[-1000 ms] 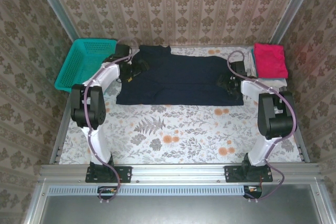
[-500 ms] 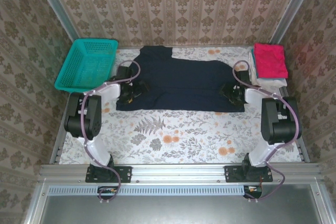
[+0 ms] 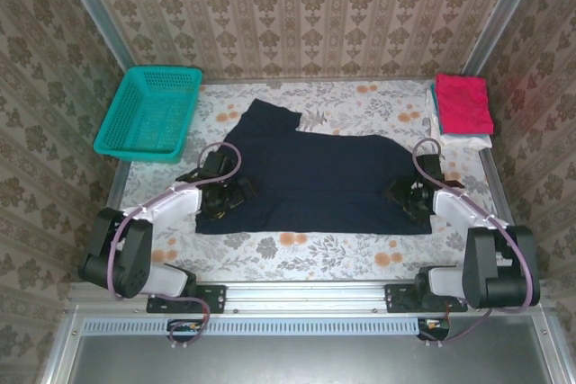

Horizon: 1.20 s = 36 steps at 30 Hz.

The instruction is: Fold and stack the t-shirts

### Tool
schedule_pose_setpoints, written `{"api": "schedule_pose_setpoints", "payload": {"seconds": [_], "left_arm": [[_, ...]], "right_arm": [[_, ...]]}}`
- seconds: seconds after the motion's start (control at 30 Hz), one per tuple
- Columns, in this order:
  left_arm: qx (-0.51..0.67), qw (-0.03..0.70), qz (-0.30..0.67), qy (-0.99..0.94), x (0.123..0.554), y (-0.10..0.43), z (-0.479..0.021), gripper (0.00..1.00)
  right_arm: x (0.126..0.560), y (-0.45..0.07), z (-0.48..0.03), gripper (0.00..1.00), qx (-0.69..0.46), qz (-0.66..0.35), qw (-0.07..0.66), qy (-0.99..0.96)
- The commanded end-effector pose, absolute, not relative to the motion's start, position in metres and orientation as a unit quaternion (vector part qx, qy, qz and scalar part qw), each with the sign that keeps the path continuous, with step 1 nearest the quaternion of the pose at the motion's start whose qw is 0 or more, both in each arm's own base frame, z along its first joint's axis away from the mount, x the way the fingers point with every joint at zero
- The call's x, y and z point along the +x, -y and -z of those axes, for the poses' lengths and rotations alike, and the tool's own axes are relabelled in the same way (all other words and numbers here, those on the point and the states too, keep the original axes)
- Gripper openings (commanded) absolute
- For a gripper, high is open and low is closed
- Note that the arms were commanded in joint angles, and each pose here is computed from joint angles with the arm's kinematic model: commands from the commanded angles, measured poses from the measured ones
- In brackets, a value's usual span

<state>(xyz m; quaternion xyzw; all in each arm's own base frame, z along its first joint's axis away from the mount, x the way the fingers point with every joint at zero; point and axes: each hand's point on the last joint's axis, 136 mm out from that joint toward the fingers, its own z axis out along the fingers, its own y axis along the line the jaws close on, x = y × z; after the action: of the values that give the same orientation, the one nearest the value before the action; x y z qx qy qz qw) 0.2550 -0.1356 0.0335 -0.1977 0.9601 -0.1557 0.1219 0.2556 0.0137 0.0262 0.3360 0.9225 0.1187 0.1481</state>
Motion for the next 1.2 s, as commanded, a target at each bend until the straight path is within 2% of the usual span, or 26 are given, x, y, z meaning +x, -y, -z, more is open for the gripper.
{"api": "schedule_pose_setpoints", "payload": {"seconds": [0.0,0.17,0.3,0.4,0.5,0.77,1.0,1.17], "left_arm": [[-0.205,0.119,0.131,-0.963,0.245,0.129,-0.050,1.00],[-0.130,0.239,0.133,-0.953,0.304,0.131,-0.112,1.00],[-0.033,0.273,0.119,-0.954,0.366,0.134,-0.141,1.00],[0.020,0.275,0.109,-0.955,0.409,0.135,-0.151,0.99],[0.067,0.280,0.099,-0.953,0.448,0.133,-0.150,0.98],[0.214,0.217,0.069,-0.950,0.511,0.139,-0.109,0.70],[0.251,0.144,0.072,-0.955,0.530,0.130,-0.072,0.66],[0.268,0.108,0.082,-0.954,0.528,0.129,-0.057,0.61]], "right_arm": [[0.228,-0.014,-0.040,0.80,0.337,-0.112,0.126,-0.926],[0.275,-0.003,-0.095,0.83,0.303,-0.116,0.254,-0.911],[0.315,0.001,-0.122,0.84,0.295,-0.126,0.316,-0.893],[0.338,-0.005,-0.129,0.84,0.286,-0.149,0.332,-0.886],[0.349,-0.009,-0.126,0.84,0.279,-0.154,0.318,-0.893],[0.362,-0.012,-0.109,0.85,0.283,-0.152,0.296,-0.900],[0.365,-0.013,-0.093,0.84,0.288,-0.150,0.274,-0.905],[0.363,-0.013,-0.087,0.84,0.293,-0.150,0.268,-0.905]]}}
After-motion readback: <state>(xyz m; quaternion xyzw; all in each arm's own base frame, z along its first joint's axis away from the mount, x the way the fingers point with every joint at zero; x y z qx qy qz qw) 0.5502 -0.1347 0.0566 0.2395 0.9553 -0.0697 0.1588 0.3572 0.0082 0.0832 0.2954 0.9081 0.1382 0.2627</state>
